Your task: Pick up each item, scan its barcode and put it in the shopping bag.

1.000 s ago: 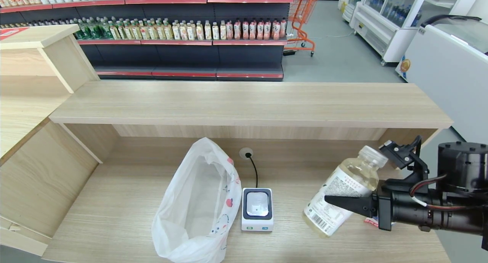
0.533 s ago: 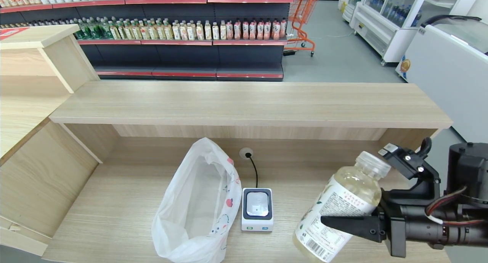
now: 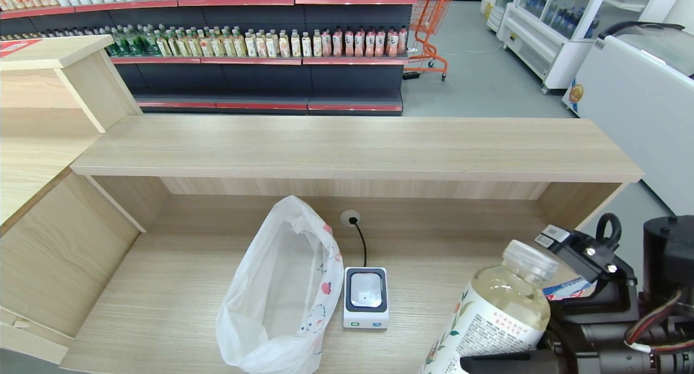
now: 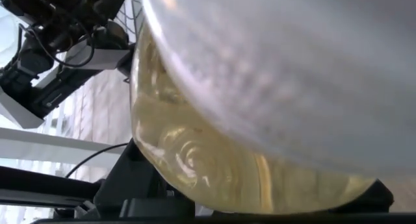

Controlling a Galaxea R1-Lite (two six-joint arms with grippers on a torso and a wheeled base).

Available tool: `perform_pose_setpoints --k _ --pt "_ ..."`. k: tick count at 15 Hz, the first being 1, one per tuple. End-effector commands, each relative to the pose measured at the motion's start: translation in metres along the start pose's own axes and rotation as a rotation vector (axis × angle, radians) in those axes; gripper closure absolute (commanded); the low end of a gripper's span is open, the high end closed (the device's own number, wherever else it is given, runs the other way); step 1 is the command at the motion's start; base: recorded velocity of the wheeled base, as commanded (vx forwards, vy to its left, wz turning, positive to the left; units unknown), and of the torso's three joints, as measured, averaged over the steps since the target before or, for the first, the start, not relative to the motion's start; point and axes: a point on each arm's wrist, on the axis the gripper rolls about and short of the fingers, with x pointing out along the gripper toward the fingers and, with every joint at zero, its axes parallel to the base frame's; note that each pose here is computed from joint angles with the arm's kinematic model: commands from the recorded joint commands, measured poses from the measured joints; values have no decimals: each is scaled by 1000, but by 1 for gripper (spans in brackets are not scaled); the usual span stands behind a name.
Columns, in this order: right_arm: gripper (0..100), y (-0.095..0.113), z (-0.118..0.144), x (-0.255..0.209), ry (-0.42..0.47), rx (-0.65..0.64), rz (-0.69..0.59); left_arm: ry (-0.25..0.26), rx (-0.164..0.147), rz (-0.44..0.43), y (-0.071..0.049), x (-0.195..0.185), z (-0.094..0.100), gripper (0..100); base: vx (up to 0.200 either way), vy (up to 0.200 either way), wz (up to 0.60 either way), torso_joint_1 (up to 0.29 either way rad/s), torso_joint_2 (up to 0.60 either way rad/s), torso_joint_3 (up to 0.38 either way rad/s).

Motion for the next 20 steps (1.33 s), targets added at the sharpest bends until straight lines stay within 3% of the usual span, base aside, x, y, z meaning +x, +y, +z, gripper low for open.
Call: perform_pose_setpoints --k 1,15,17,20 --pt "100 -2 -4 2 21 18 3 0 0 0 0 0 0 0 0 0 0 0 0 0" --pt "100 2 0 -2 3 4 -14 0 0 0 0 0 0 0 0 0 0 0 0 0" --pt "100 -2 7 -13 -49 -14 -78 0 0 0 0 0 0 0 0 0 0 0 0 0" --pt "100 -17 12 -43 -140 -10 -291 0 0 -1 0 0 0 0 0 0 0 0 0 0"
